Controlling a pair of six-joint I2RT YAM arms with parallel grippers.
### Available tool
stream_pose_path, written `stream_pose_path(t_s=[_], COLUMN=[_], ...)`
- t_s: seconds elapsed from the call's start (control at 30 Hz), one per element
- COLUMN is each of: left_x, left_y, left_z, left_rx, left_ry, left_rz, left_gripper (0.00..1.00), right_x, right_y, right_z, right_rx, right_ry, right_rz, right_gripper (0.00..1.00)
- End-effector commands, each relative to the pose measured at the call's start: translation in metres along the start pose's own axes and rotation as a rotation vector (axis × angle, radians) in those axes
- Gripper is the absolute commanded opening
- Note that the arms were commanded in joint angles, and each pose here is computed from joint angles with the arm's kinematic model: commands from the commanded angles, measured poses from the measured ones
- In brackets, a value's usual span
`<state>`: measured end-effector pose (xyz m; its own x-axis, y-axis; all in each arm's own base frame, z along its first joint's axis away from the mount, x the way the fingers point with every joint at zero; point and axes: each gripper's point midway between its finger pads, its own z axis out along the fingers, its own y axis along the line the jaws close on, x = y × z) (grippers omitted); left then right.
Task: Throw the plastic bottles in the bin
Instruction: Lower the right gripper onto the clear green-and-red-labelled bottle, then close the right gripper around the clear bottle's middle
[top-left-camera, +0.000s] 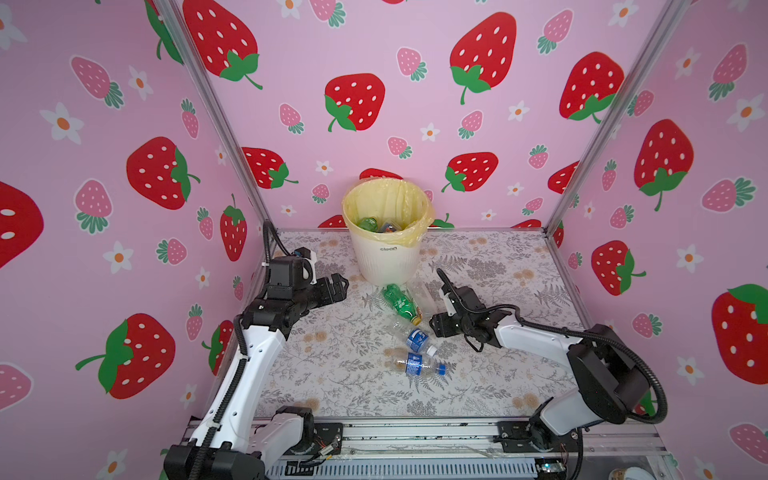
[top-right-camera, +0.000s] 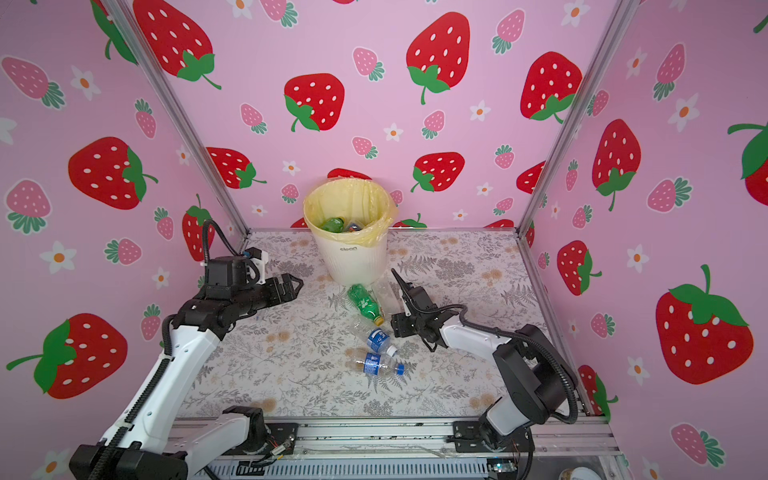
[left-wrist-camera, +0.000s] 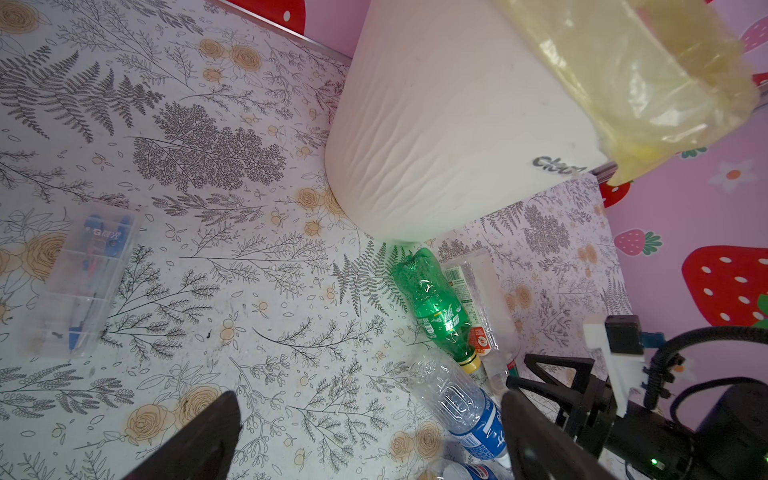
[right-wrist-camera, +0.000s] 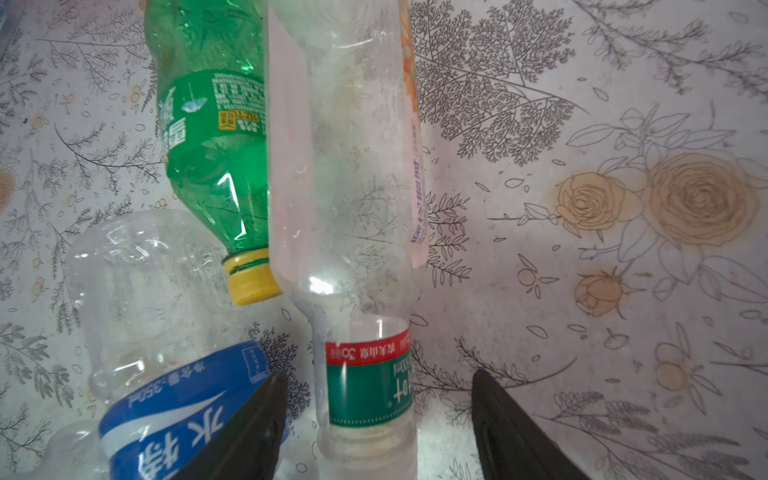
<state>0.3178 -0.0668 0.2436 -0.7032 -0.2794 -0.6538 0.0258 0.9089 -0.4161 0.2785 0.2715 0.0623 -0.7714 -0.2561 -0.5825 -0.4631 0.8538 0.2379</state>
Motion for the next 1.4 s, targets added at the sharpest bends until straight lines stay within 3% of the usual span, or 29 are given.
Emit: stream_pose_path(t_s=[0.0, 0.43, 1.0, 1.37], left_x=[-0.001, -0.001, -0.001, -0.001], left_y=[0.000, 0.001, 0.002, 0.003], left_z=[0.000, 0.001, 0.000, 0.000], left_rx=[0.013, 0.011, 0.010, 0.008], left_ry=[-0.007, -0.005, -0.006, -0.009], left_rz=[-0.008, -0.013, -0.015, -0.017], left_gripper=[0.99, 0.99, 0.99, 0.99], right_x=[-0.006, 0.001, 0.001, 0.000], right_y=[0.008, 0.009, 0.006, 0.001], right_z=[0.004, 0.020, 0.022, 0.012], right_rx=[-0.015, -0.014, -0.001, 0.020], right_ry=[-0.003, 0.029, 0.030, 0.005], right_rz=[-0.012, -0.017, -0.026, -0.022], right_gripper=[0.72, 0.69, 0.49, 0.42])
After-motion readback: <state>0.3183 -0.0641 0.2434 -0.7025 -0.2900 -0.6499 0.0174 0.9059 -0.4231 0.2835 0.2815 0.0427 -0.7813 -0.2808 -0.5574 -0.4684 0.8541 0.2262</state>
